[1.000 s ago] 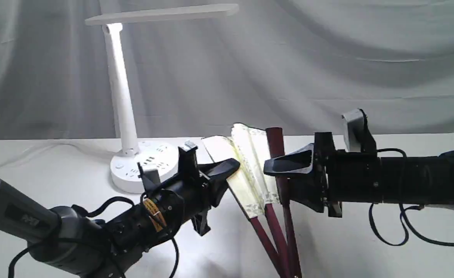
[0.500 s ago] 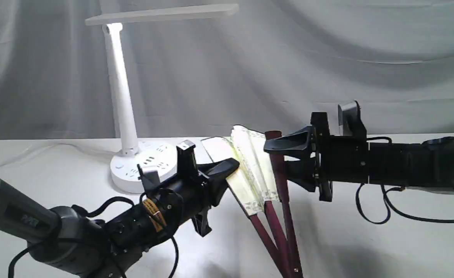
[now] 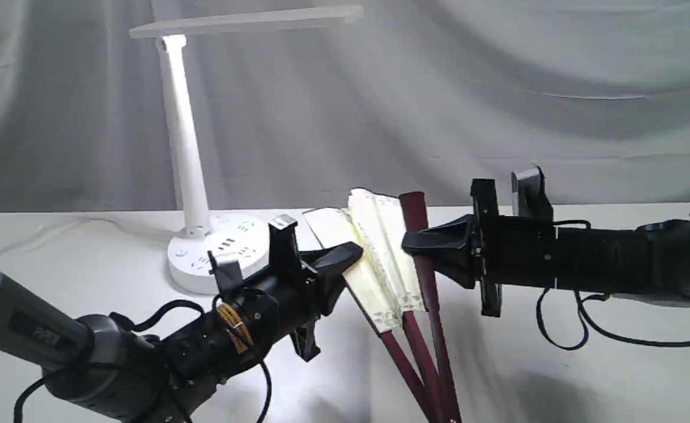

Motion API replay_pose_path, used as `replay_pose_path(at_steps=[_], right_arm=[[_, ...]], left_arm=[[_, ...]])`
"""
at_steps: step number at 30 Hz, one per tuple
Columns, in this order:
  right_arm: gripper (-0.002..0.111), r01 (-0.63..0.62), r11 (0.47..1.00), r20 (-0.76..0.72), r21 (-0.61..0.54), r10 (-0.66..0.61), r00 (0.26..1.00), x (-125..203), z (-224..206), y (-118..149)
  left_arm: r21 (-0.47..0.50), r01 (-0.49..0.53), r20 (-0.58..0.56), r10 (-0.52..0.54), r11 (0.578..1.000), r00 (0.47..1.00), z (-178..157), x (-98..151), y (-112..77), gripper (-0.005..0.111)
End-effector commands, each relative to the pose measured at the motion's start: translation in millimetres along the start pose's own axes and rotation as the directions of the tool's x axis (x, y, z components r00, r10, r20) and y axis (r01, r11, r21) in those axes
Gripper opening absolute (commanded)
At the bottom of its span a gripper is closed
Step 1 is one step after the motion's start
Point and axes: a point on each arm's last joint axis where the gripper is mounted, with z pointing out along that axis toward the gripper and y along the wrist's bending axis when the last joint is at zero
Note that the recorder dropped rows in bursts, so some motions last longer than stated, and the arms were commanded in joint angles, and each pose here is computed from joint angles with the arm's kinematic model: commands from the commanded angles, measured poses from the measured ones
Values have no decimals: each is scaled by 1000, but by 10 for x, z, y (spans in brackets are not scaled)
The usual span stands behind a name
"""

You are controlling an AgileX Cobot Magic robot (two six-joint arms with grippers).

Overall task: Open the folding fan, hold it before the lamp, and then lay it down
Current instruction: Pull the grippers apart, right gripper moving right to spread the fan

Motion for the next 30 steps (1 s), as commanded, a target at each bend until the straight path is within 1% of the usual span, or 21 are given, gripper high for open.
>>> replay_pose_path(at_steps=[1,5,10,14,16,21,24,28,30], right_arm=[[0,25,1000,4,3,-25,1000,-24,-37,1],[0,25,1000,6,3,-25,1000,-29,-45,-1],[0,18,1000,53,11,-18,998,-127,-218,-41],[0,-1,1000,109,19,-1,994,-233,-432,-89],[0,-7,1000,133,22,4,991,-273,-523,-109],[0,-19,999,161,42,12,987,-331,-713,-161],[0,-31,998,185,50,21,983,-369,-838,-191],[0,-43,997,223,57,30,974,-420,-1010,-227],[0,-47,997,242,63,30,970,-442,-1110,-250]], left_arm=[[41,13,11,-14,999,1000,11,-22,-76,0],[51,7,42,-9,999,999,10,-51,-84,0],[67,25,81,-30,997,996,40,-5,-86,0],[81,57,98,-65,995,993,91,129,-75,0],[88,59,86,-67,994,994,131,200,-86,0],[158,26,30,-32,987,999,315,252,-270,0],[145,10,26,-14,989,1000,410,241,-332,0],[99,-21,-2,21,995,1000,517,251,-378,0],[102,-20,0,20,995,1000,558,275,-407,0]])
